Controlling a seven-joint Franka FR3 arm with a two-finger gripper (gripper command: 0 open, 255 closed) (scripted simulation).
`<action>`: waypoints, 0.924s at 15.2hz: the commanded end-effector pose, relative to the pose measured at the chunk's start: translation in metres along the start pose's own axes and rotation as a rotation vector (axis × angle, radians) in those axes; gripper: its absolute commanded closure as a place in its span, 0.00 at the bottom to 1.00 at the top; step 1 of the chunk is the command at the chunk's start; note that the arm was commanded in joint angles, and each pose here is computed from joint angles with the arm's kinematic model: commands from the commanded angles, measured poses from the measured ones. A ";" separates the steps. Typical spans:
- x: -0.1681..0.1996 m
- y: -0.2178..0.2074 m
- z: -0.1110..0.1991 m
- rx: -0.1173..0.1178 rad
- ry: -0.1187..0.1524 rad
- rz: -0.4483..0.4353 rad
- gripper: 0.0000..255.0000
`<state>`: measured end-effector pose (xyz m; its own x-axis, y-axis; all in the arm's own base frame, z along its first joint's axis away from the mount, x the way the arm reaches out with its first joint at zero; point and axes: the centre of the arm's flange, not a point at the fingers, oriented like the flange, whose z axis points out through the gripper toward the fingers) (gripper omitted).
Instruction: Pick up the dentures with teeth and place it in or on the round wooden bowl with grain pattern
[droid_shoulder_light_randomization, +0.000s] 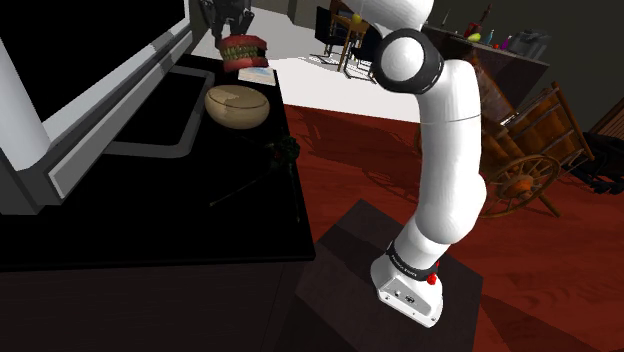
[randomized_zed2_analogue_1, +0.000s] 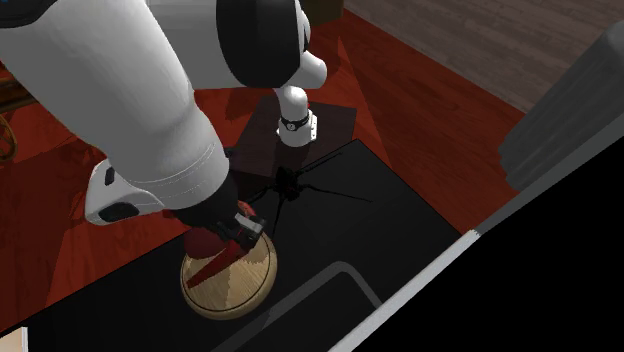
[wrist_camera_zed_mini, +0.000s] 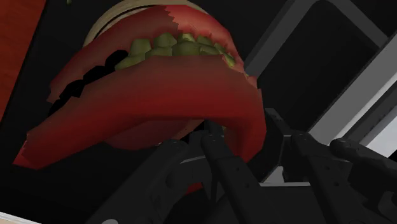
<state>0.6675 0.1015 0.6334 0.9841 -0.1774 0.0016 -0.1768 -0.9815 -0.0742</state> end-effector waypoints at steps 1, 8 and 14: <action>0.008 0.011 0.004 -0.001 0.000 0.000 1.00; 0.008 0.014 0.041 -0.001 0.000 0.000 1.00; 0.008 0.016 0.073 -0.001 0.000 0.000 1.00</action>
<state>0.6730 0.0903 0.5652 0.9843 -0.1767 0.0014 -0.1761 -0.9816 -0.0735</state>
